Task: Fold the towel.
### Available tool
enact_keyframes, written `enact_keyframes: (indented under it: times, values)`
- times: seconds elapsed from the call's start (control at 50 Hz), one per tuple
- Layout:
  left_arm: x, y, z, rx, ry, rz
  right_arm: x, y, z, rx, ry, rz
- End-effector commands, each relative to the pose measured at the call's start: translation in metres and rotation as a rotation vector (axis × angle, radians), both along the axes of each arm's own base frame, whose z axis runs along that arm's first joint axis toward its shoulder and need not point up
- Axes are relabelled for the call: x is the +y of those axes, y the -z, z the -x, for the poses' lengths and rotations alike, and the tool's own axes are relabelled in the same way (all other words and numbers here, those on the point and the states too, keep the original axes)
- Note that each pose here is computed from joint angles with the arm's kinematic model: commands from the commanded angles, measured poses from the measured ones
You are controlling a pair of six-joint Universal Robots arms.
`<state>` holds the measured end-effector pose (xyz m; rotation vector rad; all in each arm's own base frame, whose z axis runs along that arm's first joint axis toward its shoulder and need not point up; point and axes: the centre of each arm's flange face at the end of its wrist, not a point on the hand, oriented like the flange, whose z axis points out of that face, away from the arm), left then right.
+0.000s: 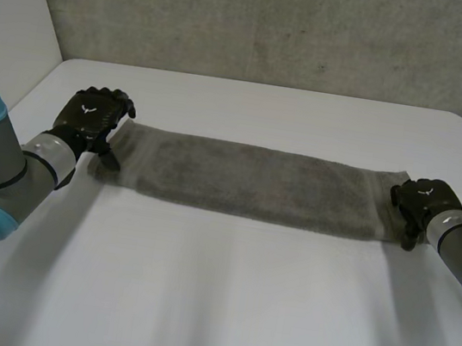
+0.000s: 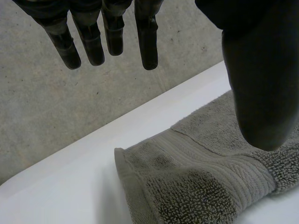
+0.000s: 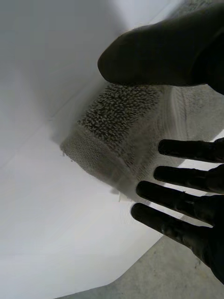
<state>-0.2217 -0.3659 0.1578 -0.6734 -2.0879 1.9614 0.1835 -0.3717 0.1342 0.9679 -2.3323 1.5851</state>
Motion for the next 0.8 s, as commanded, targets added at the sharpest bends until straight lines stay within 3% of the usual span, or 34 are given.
enact_keyframes:
  times: [0.02, 0.22, 0.46, 0.54, 0.64, 0.68, 0.7, 0.74, 0.8]
  values:
    - [-0.001, 0.001, -0.001, 0.001, -0.002, -0.005, -0.010, 0.011, 0.003, 0.016, 0.005, 0.022]
    - [0.001, 0.005, -0.002, -0.002, -0.003, -0.016, -0.019, 0.012, 0.012, 0.065, 0.015, 0.054]
    - [-0.001, 0.006, -0.002, 0.000, -0.003, -0.004, -0.071, -0.038, 0.110, 0.211, 0.205, 0.202]
    - [-0.001, 0.006, -0.002, 0.000, -0.003, -0.005, -0.079, -0.063, 0.108, 0.242, 0.197, 0.257]
    - [-0.001, 0.007, -0.002, 0.000, -0.003, -0.005, -0.081, -0.112, 0.081, 0.219, 0.165, 0.374]
    - [-0.001, 0.007, -0.001, 0.000, -0.003, -0.004, -0.067, -0.135, 0.018, 0.172, 0.066, 0.450]
    - [-0.001, 0.007, -0.001, 0.000, -0.003, -0.004, -0.067, -0.135, 0.017, 0.172, 0.065, 0.451]
    - [0.000, 0.007, -0.001, 0.000, -0.003, -0.005, -0.038, -0.145, -0.053, 0.136, -0.065, 0.498]
    - [0.000, 0.008, -0.001, -0.001, -0.003, -0.008, -0.019, -0.143, -0.086, 0.117, -0.140, 0.500]
